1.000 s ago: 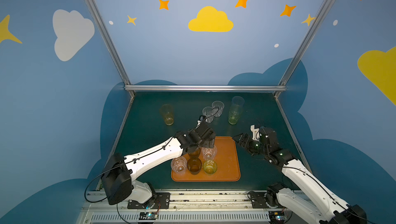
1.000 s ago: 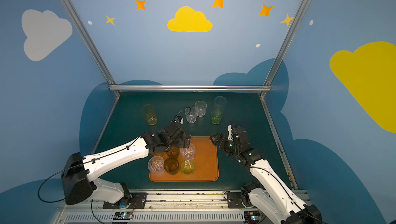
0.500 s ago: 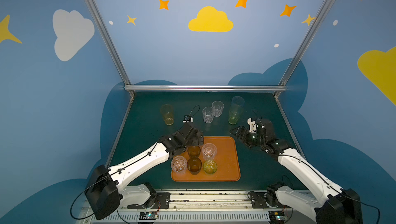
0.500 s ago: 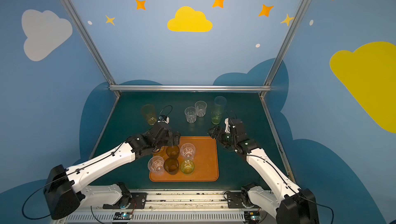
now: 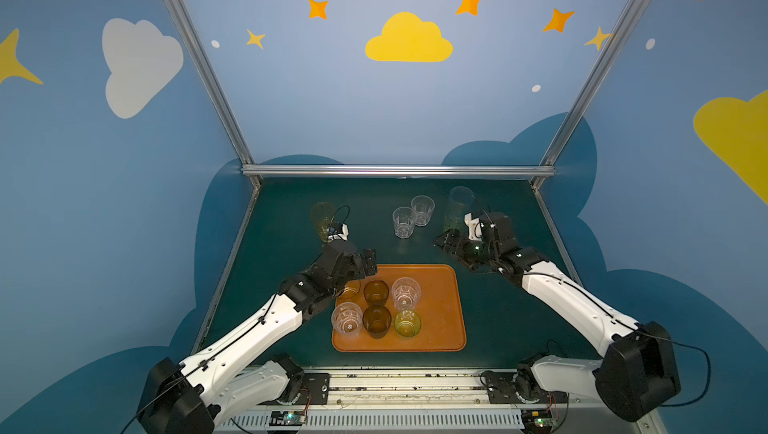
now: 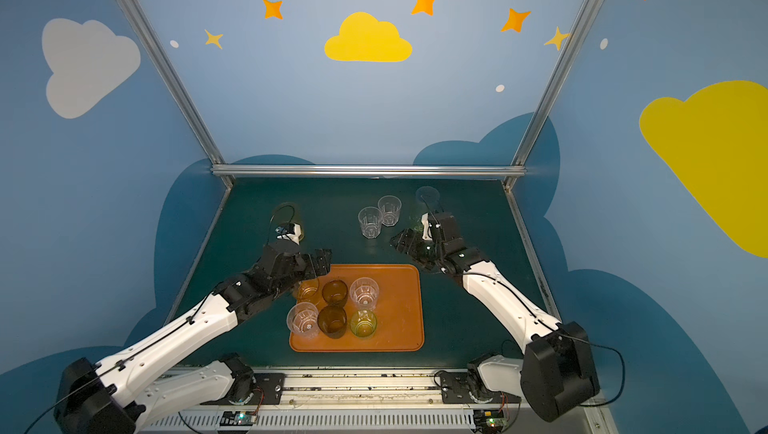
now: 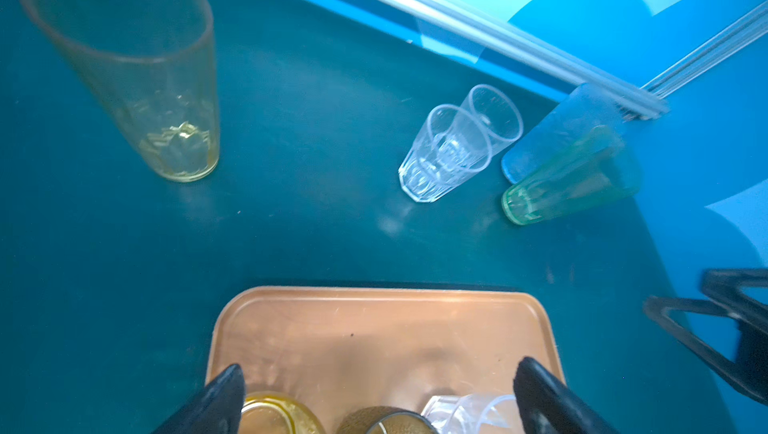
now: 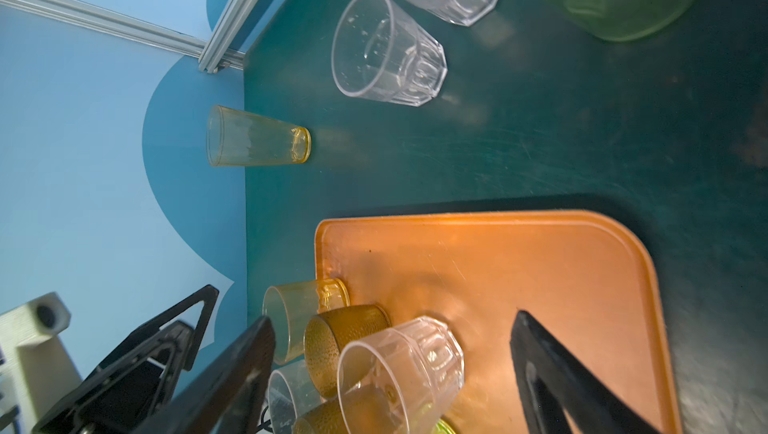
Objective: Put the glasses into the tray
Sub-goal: 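Raise left gripper off the tray while right gripper reaches toward the clear glasses, then lower right gripper into the nearer clear faceted glass and close on its rim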
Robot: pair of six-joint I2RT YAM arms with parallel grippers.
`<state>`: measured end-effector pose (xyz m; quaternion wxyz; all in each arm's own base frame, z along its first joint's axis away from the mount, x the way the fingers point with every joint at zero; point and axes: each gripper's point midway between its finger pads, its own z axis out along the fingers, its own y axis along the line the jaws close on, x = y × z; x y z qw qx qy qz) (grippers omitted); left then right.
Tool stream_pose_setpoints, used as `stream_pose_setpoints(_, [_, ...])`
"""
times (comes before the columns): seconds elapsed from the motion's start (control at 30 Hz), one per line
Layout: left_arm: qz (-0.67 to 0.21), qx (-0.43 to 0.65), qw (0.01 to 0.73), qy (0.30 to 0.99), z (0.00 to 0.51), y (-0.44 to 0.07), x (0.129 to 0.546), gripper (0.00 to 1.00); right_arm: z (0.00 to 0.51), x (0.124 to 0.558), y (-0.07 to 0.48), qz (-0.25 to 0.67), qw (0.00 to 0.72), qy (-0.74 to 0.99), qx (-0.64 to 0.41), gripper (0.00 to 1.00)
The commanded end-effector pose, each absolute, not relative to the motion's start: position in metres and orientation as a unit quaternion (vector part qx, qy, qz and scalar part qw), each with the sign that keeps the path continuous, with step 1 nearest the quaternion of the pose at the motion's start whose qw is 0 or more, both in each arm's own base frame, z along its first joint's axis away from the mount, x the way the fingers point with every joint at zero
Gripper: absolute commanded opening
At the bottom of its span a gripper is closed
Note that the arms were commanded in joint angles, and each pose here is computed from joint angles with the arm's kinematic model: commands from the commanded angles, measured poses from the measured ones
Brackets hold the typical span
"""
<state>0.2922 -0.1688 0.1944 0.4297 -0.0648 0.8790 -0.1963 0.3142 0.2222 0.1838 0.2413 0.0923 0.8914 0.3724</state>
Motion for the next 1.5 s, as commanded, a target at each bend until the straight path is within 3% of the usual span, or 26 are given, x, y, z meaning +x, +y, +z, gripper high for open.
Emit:
stream_pose_setpoints(0.0, [-0.219, -0.056, 0.452, 0.863, 0.203, -0.171, 0.292, 1.0, 0.196, 0.329, 0.231, 0.372, 0.258, 0.888, 0.078, 0.88])
stream_pose_setpoints(0.47, [-0.241, -0.07, 0.525, 0.813, 0.221, -0.152, 0.284, 1.0, 0.177, 0.379, 0.264, 0.344, 0.236, 0.906, 0.07, 0.85])
stream_pose_setpoints(1.13, [-0.282, -0.088, 0.553, 0.779, 0.223, -0.156, 0.288, 1.0, 0.132, 0.437, 0.289, 0.277, 0.229, 0.93, 0.073, 0.72])
stream_pose_setpoints(1.23, [-0.279, -0.093, 0.567, 0.77, 0.225, -0.151, 0.287, 1.0, 0.126, 0.443, 0.292, 0.268, 0.226, 0.934, 0.07, 0.63])
stream_pose_setpoints(1.47, [-0.261, -0.112, 0.566, 0.774, 0.224, -0.142, 0.288, 1.0, 0.114, 0.453, 0.295, 0.249, 0.215, 0.942, 0.073, 0.62])
